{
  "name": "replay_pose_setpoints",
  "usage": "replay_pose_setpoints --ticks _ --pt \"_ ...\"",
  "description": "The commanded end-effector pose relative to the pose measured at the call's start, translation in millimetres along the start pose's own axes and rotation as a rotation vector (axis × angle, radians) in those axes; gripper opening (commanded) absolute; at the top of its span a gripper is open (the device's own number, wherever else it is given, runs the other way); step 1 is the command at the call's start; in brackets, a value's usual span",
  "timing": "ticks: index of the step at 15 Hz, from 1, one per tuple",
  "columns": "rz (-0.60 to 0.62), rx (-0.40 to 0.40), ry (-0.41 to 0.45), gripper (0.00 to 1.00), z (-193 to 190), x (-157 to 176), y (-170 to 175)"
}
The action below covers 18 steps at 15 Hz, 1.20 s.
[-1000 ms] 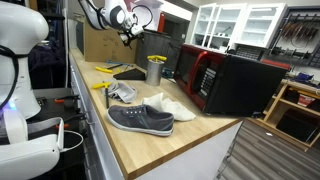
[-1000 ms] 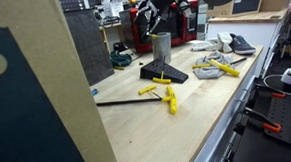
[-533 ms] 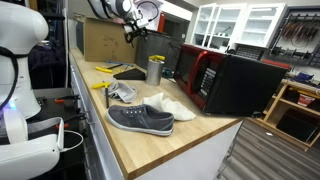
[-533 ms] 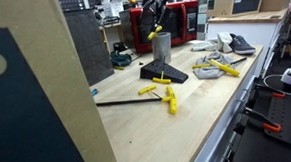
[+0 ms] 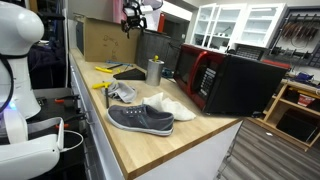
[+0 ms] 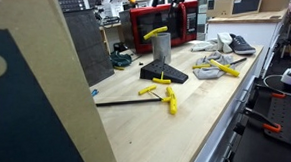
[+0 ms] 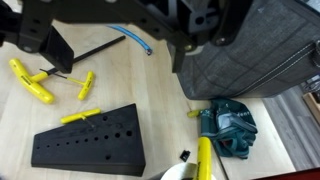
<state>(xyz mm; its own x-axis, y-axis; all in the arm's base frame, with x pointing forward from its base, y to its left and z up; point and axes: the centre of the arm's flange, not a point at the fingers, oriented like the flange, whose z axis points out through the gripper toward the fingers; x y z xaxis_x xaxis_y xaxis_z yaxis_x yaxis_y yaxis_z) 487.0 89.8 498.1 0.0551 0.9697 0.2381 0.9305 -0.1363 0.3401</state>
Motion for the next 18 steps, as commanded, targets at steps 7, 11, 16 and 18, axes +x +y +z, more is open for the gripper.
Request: replay_pose_setpoints --ticks 7,11,16,18 --pt "-0.006 0.109 -0.034 1.00 -16.2 -24.5 36.9" --pt "0.069 0.069 -0.064 1.00 -3.8 -30.2 55.6" --pt "0.137 0.052 -0.076 1.00 2.0 -31.0 48.8" --pt "0.136 0.051 -0.076 1.00 2.6 -30.0 49.0"
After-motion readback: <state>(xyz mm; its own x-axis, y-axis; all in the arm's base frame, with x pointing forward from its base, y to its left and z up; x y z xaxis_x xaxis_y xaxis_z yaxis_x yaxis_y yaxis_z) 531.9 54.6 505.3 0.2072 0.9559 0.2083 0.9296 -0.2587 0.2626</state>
